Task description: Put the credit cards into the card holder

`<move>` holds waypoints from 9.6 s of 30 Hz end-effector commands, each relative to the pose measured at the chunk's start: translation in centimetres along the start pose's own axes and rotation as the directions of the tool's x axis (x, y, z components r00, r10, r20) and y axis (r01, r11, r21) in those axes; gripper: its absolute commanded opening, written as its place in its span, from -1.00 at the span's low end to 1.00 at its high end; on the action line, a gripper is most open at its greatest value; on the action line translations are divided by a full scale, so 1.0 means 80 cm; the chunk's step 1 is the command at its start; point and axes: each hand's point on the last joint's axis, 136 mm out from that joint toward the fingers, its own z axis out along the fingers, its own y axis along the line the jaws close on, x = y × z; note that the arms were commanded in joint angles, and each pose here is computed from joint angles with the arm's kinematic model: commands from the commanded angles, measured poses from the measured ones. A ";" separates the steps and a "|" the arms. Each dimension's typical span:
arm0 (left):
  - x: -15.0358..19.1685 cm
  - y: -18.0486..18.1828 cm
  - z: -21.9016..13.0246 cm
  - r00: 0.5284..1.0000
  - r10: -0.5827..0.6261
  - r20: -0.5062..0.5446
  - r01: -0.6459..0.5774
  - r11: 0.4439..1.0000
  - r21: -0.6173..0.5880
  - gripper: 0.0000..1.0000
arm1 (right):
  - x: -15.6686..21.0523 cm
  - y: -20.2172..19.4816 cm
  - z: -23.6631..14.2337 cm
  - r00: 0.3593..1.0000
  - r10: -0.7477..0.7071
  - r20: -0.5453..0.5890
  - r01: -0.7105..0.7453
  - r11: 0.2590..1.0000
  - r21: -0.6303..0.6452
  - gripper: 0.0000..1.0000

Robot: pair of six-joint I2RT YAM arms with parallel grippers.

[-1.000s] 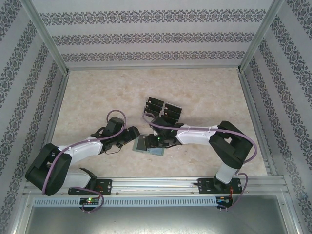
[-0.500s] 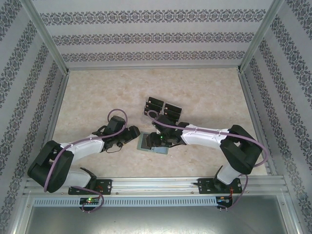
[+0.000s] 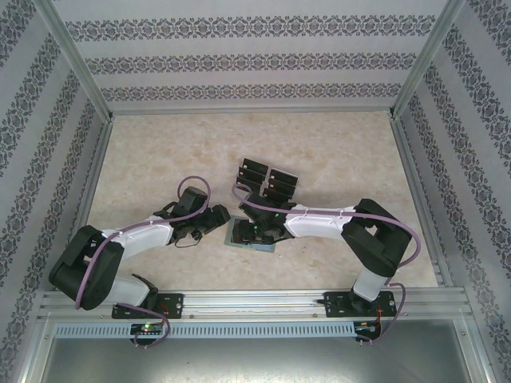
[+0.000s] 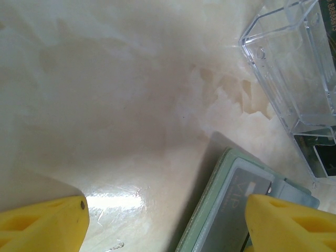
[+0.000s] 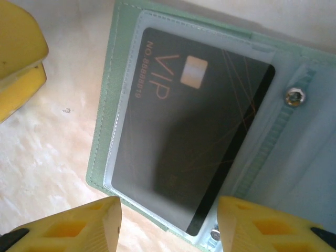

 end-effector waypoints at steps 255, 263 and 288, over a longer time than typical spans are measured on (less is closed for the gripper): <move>0.045 0.019 -0.013 0.922 0.386 -0.018 -0.372 0.873 -0.316 0.54 | -0.020 -0.069 -0.037 0.971 -0.229 -0.065 0.237 0.957 0.170 -0.10; 0.045 0.020 -0.014 0.921 0.389 -0.017 -0.374 0.872 -0.316 0.54 | -0.005 -0.069 -0.022 0.973 -0.208 -0.096 0.220 0.965 0.143 -0.11; 0.038 0.019 -0.028 0.928 0.372 0.035 -0.344 0.886 -0.311 0.54 | 0.012 -0.006 -0.009 0.982 -0.146 -0.117 0.138 0.987 -0.079 -0.10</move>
